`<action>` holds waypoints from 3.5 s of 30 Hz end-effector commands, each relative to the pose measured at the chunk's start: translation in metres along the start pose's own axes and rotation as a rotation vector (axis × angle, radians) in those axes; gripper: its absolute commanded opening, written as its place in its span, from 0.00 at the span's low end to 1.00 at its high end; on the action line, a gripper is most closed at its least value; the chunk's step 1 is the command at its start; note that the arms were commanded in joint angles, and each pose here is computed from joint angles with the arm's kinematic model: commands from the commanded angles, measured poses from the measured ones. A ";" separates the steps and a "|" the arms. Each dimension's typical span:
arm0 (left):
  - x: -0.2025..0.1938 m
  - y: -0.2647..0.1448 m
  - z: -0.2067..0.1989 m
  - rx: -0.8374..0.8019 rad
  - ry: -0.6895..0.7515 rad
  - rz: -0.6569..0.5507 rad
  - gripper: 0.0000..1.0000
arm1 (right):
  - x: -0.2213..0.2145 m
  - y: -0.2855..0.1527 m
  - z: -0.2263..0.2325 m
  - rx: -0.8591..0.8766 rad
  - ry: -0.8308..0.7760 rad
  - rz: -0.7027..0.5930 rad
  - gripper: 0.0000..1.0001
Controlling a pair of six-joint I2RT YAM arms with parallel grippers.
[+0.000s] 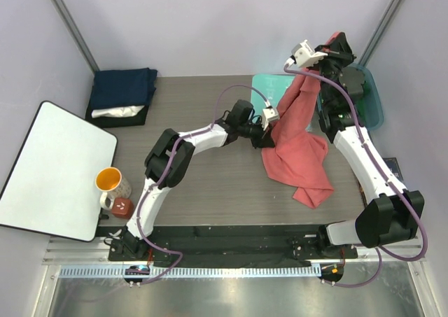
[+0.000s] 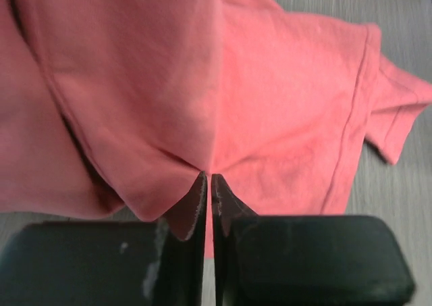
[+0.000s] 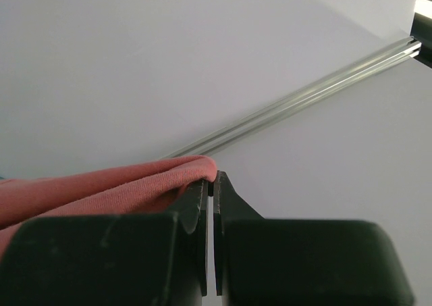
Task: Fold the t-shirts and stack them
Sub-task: Flatten the tshirt out
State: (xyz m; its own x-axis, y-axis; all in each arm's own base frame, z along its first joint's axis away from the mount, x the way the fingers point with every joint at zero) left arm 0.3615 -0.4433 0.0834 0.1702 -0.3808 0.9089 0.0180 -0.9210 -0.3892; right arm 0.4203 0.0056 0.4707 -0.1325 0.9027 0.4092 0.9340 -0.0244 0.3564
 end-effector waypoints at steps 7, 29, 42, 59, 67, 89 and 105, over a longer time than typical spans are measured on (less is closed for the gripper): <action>0.017 -0.006 -0.004 0.002 -0.003 -0.005 0.00 | 0.017 -0.003 -0.053 -0.143 0.005 -0.033 0.01; -0.005 -0.015 0.014 0.029 -0.064 0.124 0.57 | 0.013 0.001 -0.049 -0.146 0.002 -0.016 0.01; 0.005 -0.003 0.000 -0.087 -0.108 0.113 0.00 | 0.014 0.014 -0.045 -0.141 -0.009 -0.045 0.01; 0.178 -0.282 0.041 0.714 0.389 0.343 0.00 | -0.024 0.034 -0.050 -0.240 -0.106 0.066 0.01; 0.225 -0.392 0.030 1.173 0.873 0.534 0.00 | -0.004 0.028 -0.087 -0.336 -0.039 0.038 0.01; 0.257 -0.543 -0.189 1.320 1.238 0.285 0.00 | 0.063 -0.164 -0.156 0.221 0.076 -0.158 0.01; 0.132 -0.417 -0.097 0.755 1.140 0.609 0.00 | -0.005 -0.053 -0.024 0.230 0.056 0.015 0.01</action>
State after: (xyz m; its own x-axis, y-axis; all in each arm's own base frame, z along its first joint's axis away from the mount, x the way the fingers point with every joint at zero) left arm 0.2874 -0.1141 0.4179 -0.4580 -0.8874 0.0528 0.8448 -0.4530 -0.2848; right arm 0.3576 0.0014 0.4590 -0.1322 0.8788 0.4585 0.9910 0.1277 0.0410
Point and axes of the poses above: each gripper's point midway between its finger pads, its own y axis out along the fingers, its own z axis along the line the jaws close on, x = y × z, the point moved 3 cm from there along -y, back along the fingers, and after that the axes turned 7 degrees about y, right-handed, at the moved point
